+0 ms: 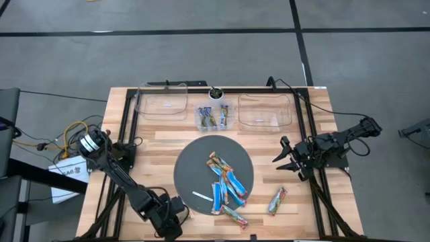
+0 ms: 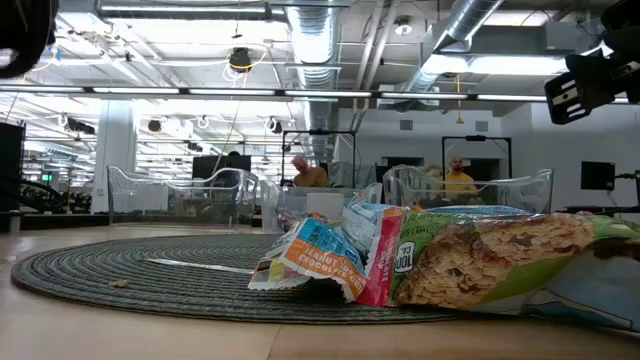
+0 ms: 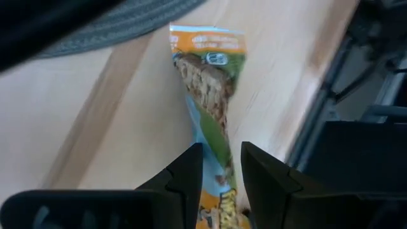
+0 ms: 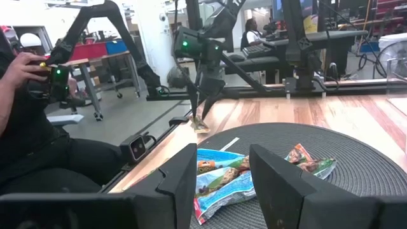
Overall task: Pick and place Granola Bars by type
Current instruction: Put the yellow granola bar into the left transparent bin
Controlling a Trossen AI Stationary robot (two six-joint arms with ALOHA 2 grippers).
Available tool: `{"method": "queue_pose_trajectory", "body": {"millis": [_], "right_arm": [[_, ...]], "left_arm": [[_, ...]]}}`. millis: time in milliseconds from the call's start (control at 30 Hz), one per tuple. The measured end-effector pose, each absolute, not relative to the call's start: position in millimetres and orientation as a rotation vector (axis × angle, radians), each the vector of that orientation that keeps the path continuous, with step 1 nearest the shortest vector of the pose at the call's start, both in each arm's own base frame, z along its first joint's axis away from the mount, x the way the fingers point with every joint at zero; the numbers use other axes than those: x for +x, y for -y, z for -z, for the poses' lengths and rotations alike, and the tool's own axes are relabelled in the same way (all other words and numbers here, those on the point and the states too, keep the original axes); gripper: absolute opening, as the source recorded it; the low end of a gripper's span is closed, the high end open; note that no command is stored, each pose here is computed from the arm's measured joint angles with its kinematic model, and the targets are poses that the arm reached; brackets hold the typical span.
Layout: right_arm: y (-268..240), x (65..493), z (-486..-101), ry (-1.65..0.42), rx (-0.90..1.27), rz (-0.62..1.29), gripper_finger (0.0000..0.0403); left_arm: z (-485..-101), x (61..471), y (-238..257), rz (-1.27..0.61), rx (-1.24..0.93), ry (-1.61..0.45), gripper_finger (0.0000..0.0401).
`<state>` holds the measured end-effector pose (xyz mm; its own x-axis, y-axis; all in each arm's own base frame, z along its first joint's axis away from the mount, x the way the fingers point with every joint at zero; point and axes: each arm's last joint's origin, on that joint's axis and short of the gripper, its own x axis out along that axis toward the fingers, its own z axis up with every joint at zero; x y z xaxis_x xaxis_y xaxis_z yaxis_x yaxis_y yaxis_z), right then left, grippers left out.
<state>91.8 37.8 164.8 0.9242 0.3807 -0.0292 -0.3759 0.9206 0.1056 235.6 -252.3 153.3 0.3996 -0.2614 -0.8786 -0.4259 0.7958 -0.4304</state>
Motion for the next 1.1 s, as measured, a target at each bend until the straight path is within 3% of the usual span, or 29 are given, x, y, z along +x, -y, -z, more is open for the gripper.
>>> {"method": "queue_pose_trajectory", "body": {"millis": [600,967,1100], "right_arm": [[-37.8,91.8,-164.6,-0.051,0.098,-0.389,0.0137],[-37.8,91.8,-164.6,-0.052,0.098,-0.388,0.0137],[-37.8,91.8,-164.6,-0.052,0.098,-0.389,0.0139]], "left_arm": [[-141.4,237.5,254.4,-0.108,-0.635,-1.193,0.0098],[-141.4,237.2,254.0,-0.06,-0.556,-1.192,0.0019],[-141.8,237.6,253.9,-0.033,-0.504,-1.176,0.0006]]}}
